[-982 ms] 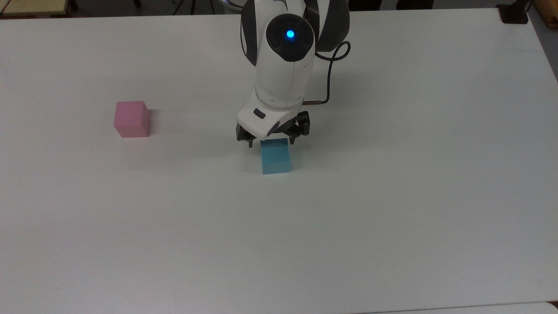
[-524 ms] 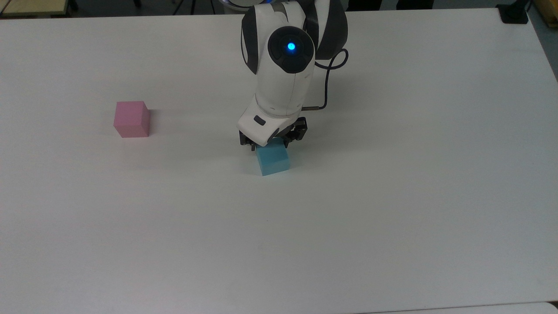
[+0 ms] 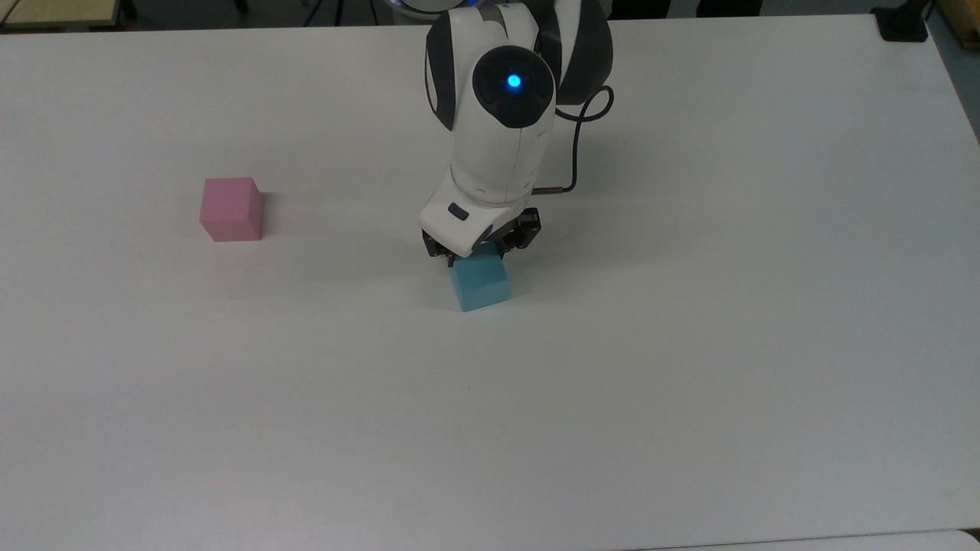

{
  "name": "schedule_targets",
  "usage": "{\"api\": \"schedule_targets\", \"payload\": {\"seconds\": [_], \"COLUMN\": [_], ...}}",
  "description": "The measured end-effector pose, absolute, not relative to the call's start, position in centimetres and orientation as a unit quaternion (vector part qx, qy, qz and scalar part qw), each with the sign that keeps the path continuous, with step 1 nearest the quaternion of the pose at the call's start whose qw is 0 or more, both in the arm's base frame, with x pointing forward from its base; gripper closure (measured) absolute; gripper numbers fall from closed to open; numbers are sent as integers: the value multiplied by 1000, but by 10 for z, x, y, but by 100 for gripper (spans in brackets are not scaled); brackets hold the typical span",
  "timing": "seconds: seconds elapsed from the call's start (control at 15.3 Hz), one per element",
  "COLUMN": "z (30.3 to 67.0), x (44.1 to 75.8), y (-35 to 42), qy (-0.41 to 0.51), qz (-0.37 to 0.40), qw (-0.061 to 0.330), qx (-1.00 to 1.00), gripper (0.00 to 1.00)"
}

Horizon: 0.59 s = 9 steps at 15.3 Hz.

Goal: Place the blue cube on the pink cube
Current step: 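Lift the light-blue cube and carry it over the pink cube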

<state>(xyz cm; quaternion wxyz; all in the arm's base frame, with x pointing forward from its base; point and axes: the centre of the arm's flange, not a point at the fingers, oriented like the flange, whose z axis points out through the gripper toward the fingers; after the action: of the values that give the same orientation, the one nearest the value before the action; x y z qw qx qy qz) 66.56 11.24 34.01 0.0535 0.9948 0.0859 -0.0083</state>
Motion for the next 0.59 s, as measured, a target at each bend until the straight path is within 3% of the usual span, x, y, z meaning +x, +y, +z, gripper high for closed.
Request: {"api": "schedule_targets", "payload": {"seconds": [0.33, 0.59], "z": [382, 436], "x": [665, 652], "y": [105, 83], "qy": [79, 60], "qz": [17, 21], "qw": [52, 55], "qx": [995, 996], "gripper": [37, 42]}}
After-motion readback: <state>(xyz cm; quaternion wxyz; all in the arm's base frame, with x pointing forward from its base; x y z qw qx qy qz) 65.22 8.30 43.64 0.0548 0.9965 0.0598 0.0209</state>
